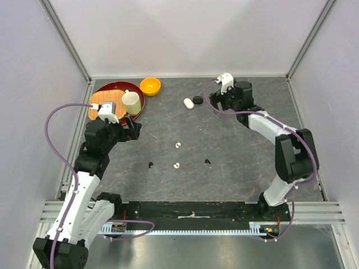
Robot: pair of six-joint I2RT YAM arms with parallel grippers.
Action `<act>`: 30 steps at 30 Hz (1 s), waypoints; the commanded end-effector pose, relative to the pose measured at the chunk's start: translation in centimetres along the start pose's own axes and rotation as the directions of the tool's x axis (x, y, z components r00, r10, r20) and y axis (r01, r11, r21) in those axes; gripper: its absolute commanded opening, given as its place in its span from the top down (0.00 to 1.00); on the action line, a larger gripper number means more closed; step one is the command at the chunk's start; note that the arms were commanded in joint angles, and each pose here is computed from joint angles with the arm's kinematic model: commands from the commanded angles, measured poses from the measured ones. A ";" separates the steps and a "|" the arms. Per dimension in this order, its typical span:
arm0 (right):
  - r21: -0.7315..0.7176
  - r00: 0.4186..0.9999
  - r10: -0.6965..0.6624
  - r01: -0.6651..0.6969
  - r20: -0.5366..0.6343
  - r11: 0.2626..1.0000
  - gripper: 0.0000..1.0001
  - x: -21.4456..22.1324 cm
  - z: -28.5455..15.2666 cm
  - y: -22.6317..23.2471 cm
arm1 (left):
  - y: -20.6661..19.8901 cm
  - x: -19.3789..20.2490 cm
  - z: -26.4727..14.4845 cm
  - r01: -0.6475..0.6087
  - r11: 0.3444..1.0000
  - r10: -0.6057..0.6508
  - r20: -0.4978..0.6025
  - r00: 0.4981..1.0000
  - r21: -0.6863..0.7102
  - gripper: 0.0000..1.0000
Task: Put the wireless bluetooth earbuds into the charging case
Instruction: Pick up the charging case at the center of the board.
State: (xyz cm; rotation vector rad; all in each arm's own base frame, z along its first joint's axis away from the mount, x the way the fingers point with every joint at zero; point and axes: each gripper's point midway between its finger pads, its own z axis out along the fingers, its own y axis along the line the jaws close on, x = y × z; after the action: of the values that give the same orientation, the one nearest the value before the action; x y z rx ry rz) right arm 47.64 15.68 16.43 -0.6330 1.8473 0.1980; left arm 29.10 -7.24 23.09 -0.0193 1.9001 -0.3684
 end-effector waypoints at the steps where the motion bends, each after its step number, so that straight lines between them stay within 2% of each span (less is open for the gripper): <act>1: -0.122 1.000 0.003 0.000 0.024 0.993 0.02 -2.1 2.7 1.5 | 0.0 -0.6 -0.3 -0.009 1.000 0.009 0.014 1.000 -0.005 0.02; 4: -0.152 1.000 0.007 -0.005 0.016 0.988 0.02 -2.1 4.6 2.9 | 0.2 -0.5 -0.3 -0.011 1.000 0.011 0.010 1.000 -0.016 0.02; 8: -0.121 0.997 0.063 -0.067 -0.037 0.990 0.04 -2.5 7.6 3.7 | 0.4 -0.3 -0.2 -0.012 1.000 0.012 0.001 1.000 -0.024 0.02; 13: -0.095 0.979 0.125 -0.141 -0.164 0.985 0.05 -1.2 9.5 5.5 | 0.5 -0.1 -0.1 -0.009 1.000 0.009 -0.011 1.000 -0.027 0.02; 19: -0.107 0.979 0.088 -0.109 -0.186 0.988 0.09 -0.4 11.2 7.2 | 0.4 0.1 -0.1 -0.005 1.000 0.005 -0.018 1.000 -0.024 0.02; 25: -0.120 0.974 0.073 -0.100 -0.215 0.988 0.21 -0.2 13.3 8.4 | 0.4 0.1 -0.1 -0.003 1.000 0.003 -0.022 1.000 -0.024 0.02; 30: -0.109 0.969 0.063 -0.092 -0.238 0.990 0.23 0.5 14.7 9.0 | 0.4 0.3 0.0 -0.003 1.000 0.002 -0.030 1.000 -0.024 0.02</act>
State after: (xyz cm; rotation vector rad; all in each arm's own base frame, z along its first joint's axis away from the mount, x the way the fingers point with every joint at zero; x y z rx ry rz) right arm 53.99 28.39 8.37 -0.7029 2.1167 0.3186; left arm 28.97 -6.84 21.96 -0.0378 1.9459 -0.3436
